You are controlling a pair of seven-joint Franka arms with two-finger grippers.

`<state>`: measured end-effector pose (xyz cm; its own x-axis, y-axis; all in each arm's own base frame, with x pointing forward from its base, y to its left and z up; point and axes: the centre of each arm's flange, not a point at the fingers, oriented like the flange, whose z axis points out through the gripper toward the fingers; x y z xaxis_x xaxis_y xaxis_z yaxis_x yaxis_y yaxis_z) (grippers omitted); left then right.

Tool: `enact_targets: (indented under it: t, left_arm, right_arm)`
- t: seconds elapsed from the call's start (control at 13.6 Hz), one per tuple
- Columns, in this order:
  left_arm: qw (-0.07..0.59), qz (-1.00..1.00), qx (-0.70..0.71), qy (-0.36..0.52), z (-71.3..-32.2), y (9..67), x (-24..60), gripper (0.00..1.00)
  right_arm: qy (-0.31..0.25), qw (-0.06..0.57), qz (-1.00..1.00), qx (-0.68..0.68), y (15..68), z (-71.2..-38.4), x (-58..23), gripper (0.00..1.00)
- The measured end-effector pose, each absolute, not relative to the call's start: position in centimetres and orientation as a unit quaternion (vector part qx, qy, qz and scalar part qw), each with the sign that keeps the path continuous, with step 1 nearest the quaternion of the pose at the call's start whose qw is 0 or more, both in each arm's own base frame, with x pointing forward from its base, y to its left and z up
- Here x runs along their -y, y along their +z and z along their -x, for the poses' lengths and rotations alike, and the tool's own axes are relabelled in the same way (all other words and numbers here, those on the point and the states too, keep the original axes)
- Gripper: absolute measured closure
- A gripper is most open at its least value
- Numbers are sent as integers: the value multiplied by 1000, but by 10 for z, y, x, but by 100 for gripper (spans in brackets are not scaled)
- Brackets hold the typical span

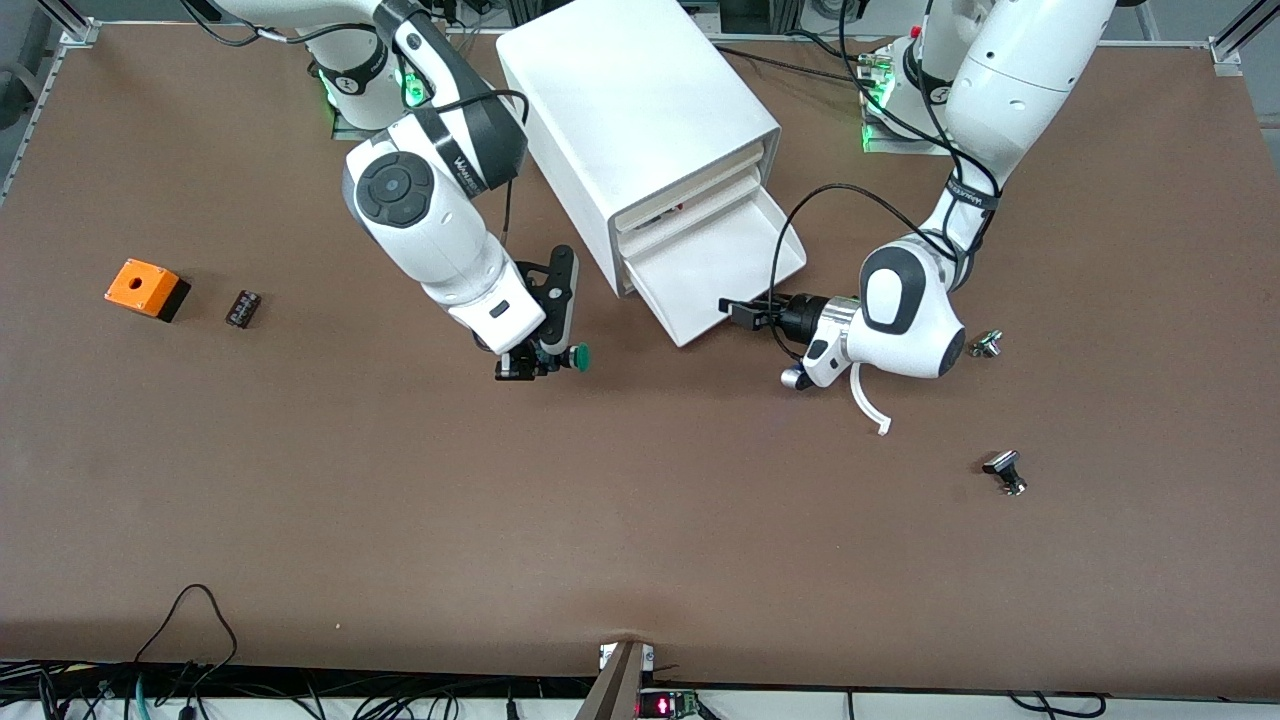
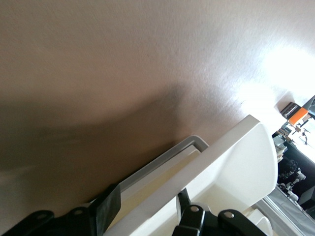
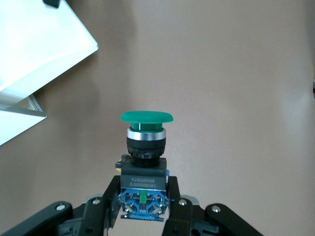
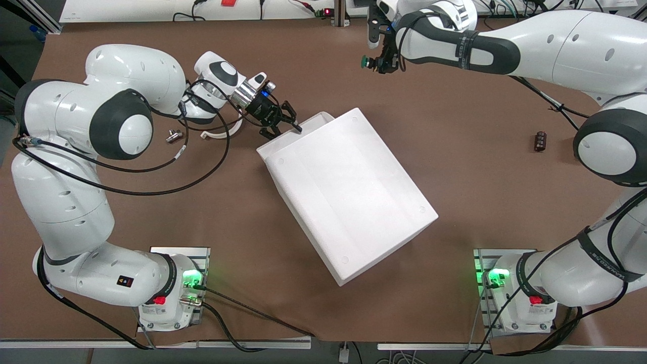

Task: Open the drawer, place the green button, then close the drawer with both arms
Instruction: 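Carry the button toward the cabinet while the left gripper pulls the drawer open, then lower the button into the open drawer and open the right gripper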

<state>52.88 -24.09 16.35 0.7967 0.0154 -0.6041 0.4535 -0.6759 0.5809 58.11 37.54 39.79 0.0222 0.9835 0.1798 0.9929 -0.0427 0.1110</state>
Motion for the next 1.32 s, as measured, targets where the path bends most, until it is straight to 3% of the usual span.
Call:
enact_targets:
  t: [0.22,0.52,0.88,1.32]
  left_arm:
    - [377,-872,-144,-277,-537,165,231,35]
    - [379,-878,-157,-246,-559,183,206,0]
    - [299,-932,-97,-178,-587,294,124,0]
    - [123,-987,-1,-106,-564,432,58,0]
  right_arm:
    - [-111,14,694,711,405,-569,-402,59]
    - [-118,5,670,733,412,-551,-434,59]
    - [-122,5,630,767,410,-516,-489,59]
    - [-139,-17,541,829,400,-457,-587,59]
